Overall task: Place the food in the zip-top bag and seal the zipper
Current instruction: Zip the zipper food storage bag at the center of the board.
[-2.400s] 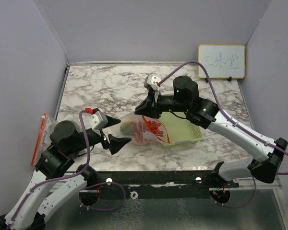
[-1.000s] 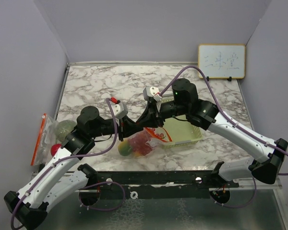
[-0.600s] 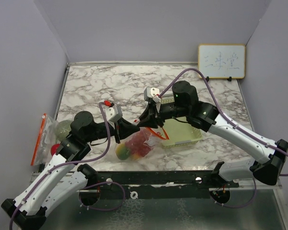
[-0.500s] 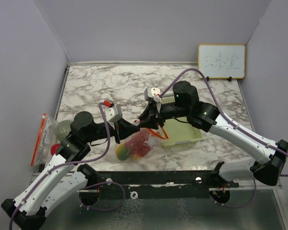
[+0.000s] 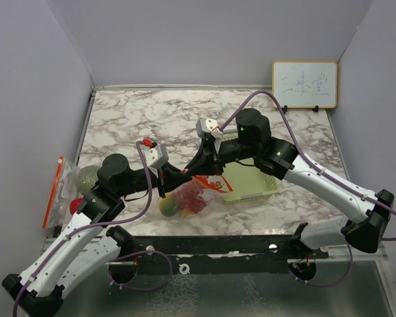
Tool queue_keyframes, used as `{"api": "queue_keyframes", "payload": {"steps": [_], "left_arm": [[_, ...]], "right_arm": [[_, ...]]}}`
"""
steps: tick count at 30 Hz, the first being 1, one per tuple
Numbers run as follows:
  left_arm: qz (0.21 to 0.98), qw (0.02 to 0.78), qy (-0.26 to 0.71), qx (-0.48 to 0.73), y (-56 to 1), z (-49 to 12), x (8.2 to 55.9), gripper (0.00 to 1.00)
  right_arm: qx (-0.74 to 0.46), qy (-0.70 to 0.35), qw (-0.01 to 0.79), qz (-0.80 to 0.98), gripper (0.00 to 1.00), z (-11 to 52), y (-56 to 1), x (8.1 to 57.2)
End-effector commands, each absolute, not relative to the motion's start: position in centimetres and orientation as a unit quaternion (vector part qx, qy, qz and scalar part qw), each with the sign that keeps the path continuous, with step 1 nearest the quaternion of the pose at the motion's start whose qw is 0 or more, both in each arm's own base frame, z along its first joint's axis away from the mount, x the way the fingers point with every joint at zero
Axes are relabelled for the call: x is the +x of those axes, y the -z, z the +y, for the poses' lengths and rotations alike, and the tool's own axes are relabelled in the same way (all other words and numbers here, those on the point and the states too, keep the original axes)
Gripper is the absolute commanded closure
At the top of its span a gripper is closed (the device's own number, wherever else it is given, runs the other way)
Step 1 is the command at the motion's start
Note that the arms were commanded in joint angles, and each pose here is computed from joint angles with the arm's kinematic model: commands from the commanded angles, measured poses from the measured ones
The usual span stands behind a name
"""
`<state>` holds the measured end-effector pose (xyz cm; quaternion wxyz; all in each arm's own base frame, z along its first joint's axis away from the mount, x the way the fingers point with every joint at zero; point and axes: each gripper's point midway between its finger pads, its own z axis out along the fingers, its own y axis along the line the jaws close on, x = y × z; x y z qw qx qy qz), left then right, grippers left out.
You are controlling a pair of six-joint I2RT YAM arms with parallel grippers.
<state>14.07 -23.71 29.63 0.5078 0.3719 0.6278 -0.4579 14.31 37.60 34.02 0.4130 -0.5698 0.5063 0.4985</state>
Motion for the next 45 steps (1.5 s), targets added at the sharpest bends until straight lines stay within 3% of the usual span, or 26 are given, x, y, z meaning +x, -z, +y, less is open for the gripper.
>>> {"api": "queue_keyframes", "payload": {"steps": [1, 17, 27, 36, 45], "left_arm": [[0.609, 0.536, 0.456, 0.367, -31.0, -23.6, 14.3, 1.00], [0.607, 0.587, 0.411, 0.343, -33.4, -20.7, 13.7, 1.00], [0.608, 0.627, 0.374, 0.312, -34.8, -19.0, 14.5, 1.00], [0.616, 0.720, 0.255, 0.190, -38.4, -12.6, 16.7, 1.00], [0.620, 0.747, 0.210, 0.116, -38.9, -9.7, 17.8, 1.00]], "right_arm": [[-0.570, -0.517, 0.393, 0.503, 0.98, 38.2, -34.3, 13.9], [-0.518, -0.424, 0.436, 0.601, 0.98, 35.5, -31.2, 18.7], [-0.534, -0.440, 0.388, 0.609, 0.98, 35.5, -28.3, 17.7], [-0.512, -0.426, 0.380, 0.642, 0.98, 34.2, -25.0, 19.1], [-0.485, -0.380, 0.378, 0.691, 0.98, 32.9, -21.9, 21.0]]}}
